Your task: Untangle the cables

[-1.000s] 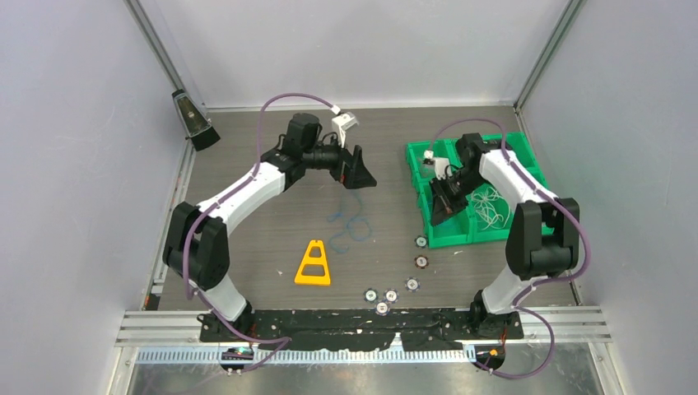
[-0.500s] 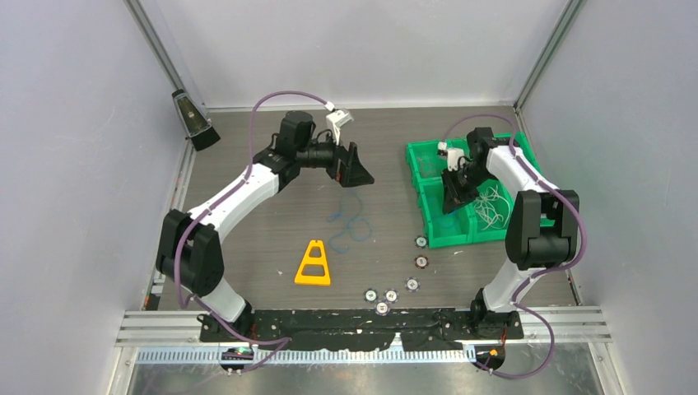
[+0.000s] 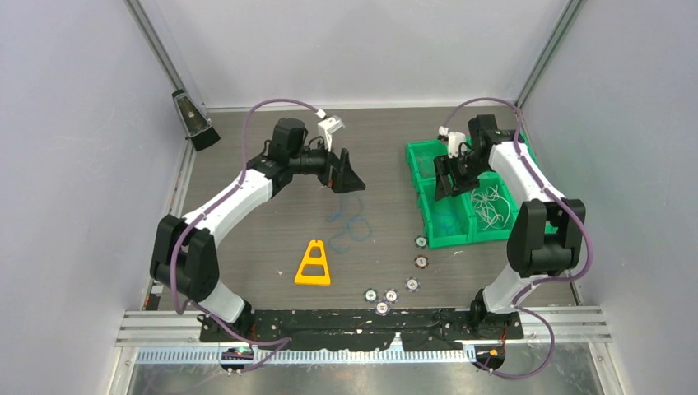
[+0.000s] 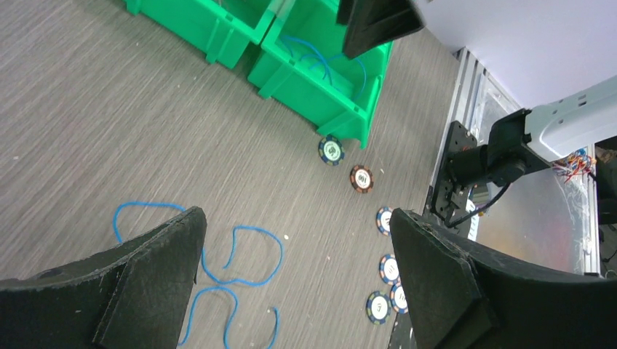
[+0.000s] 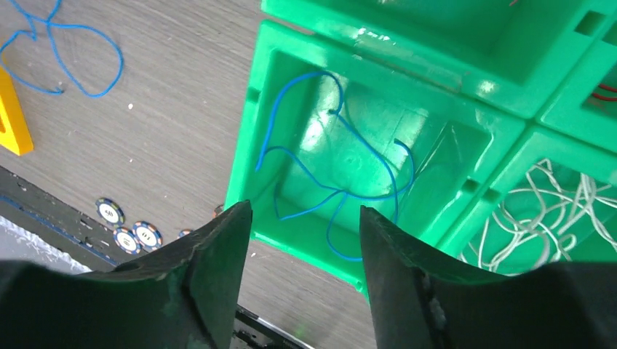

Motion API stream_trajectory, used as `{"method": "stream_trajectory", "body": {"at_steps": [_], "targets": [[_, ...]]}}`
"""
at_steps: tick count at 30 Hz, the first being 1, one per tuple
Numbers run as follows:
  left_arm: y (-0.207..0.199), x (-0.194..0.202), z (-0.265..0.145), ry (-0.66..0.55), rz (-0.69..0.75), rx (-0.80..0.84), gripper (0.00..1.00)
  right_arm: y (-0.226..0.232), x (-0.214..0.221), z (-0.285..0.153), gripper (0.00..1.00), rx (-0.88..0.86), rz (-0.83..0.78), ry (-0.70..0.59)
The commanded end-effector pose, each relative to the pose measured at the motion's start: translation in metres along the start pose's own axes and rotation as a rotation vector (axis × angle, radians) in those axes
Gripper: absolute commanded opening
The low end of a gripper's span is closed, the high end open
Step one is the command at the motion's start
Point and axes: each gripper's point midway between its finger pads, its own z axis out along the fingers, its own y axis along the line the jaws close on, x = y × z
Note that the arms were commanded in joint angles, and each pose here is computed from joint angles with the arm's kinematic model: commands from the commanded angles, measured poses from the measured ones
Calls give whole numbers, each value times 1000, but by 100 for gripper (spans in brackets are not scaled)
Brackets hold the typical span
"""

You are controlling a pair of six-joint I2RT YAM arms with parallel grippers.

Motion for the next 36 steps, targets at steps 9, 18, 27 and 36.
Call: {"method": "stream_trajectory", "body": {"at_steps": [9,18,27,36], "targets": [[24,32,-66,-68,-156,-138,100,139,-48,-47,96,-126,-518,-255],[61,52,-134,-162,-251,-403,100,214,-37,53,99,-134,-365,-85],[69,61,-175,-200,-221,-509,100,250,-48,106,95,-123,-96,-87],[58,51,-186,-233,-184,-472,100,233,-51,149,90,158,-146,-100]]}}
